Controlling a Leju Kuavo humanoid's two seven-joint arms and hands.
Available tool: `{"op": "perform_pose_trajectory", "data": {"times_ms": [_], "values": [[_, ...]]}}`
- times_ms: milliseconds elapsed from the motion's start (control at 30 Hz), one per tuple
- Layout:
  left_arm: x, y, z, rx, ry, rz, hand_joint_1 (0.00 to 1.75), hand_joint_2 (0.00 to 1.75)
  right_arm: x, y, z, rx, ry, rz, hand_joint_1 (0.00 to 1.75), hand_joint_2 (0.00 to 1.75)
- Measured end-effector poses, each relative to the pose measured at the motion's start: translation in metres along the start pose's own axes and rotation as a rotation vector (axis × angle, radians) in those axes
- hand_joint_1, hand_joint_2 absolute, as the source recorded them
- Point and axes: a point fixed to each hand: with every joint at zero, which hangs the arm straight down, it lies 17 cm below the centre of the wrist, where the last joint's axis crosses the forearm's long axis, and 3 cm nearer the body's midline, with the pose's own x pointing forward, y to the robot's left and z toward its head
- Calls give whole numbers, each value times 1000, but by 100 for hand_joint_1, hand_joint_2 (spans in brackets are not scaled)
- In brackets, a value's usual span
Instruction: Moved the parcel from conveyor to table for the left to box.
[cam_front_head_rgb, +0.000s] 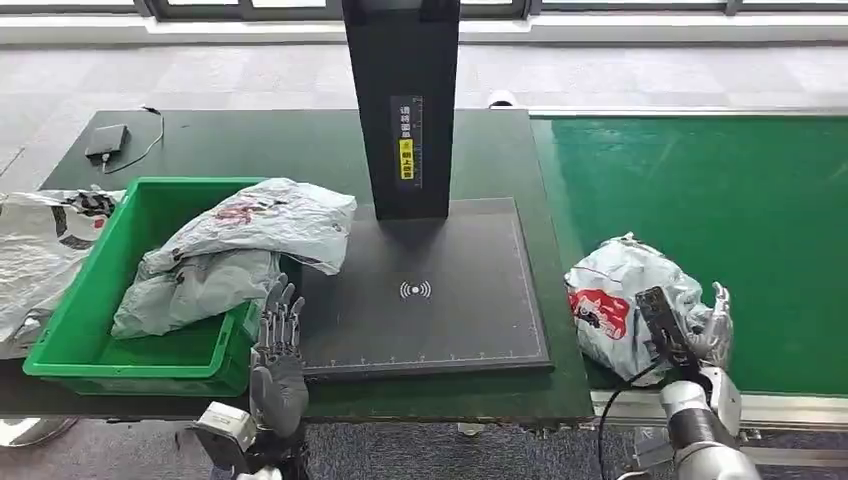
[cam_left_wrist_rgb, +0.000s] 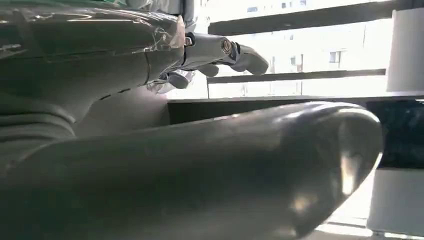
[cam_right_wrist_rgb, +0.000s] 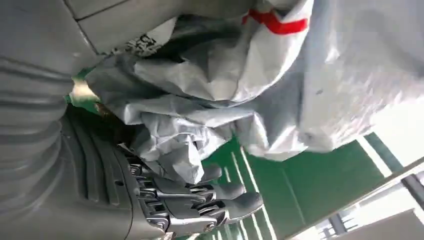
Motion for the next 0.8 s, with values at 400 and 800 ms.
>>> {"op": "perform_pose_trajectory", "data": {"times_ms": [400,800], "values": [[-9,-6,-5,-45,18,4,0,0,-12,91,41,357,125,33,175,175],[-20,6,4,-13,53,-22,0,0,-14,108,56,431,100,42,175,175]]}}
